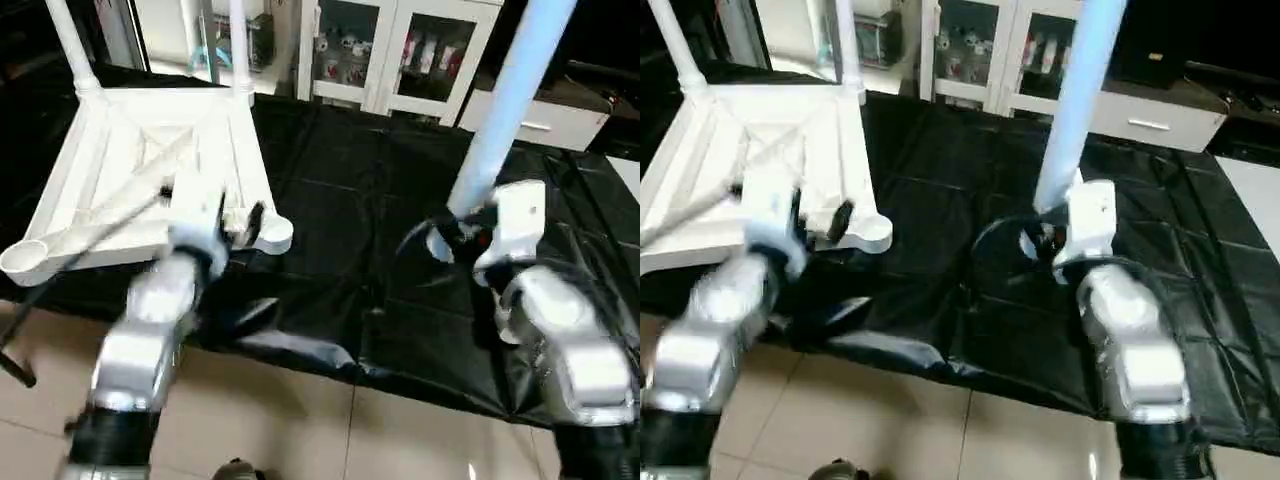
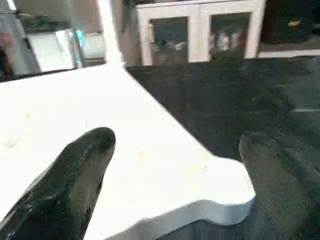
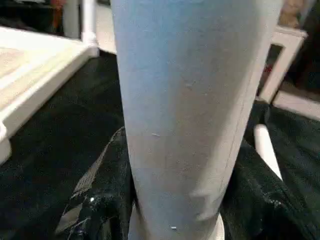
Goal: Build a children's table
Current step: Pick table leg
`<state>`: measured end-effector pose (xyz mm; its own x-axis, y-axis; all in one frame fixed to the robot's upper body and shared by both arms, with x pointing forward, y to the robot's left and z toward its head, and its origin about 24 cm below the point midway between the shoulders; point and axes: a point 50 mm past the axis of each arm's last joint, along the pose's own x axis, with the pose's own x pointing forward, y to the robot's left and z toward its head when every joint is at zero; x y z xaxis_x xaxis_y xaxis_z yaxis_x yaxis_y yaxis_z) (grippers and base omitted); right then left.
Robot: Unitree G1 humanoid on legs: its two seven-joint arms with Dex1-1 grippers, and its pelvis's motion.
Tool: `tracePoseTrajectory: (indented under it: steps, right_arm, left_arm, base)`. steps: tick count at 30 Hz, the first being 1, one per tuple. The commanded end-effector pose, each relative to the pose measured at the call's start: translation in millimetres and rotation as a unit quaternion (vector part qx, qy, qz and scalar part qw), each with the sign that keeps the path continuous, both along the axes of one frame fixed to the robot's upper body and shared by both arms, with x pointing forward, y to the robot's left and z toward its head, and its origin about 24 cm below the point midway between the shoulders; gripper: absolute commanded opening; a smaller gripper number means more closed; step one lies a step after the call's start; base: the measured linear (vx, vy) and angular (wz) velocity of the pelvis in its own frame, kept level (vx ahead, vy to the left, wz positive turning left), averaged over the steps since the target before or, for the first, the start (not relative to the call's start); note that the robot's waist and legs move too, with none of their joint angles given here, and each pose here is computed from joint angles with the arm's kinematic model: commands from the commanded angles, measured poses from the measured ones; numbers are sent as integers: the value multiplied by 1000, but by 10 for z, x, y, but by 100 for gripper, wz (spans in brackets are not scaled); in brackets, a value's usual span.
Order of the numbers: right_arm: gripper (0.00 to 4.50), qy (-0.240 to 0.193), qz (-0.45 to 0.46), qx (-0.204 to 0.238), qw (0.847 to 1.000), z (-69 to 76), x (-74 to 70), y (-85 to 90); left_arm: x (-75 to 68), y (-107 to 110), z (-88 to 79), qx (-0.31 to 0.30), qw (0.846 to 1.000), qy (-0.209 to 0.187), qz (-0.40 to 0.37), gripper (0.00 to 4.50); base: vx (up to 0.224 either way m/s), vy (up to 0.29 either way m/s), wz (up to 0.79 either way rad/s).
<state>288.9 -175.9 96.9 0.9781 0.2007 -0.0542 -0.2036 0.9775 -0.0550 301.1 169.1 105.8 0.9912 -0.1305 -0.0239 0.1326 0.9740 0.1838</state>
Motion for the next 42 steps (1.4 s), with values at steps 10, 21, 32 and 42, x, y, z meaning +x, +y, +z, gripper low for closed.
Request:
tracePoseTrajectory:
  steps: [10,21,32,42]
  right_arm:
    - [189,24,4,88,996,-243,-226,183]
    - [189,20,5,75,997,-251,-228,188]
    - [189,16,0,77,997,-230,-213,136]
    - [189,10,24,73,997,-184,-166,208]
  left_arm:
    - [-117,-59,-163,31,999,-25,4,450]
    - [-122,-113,-196,26,999,-36,-3,450]
    - [-140,-162,-198,15,999,-47,-18,450]
    - [-160,-88,-173,7,998,-51,26,450]
  base:
    - [-1,6,0]
    - [-22,135,3]
    - [-36,63,-65]
    - [-42,-15,-24]
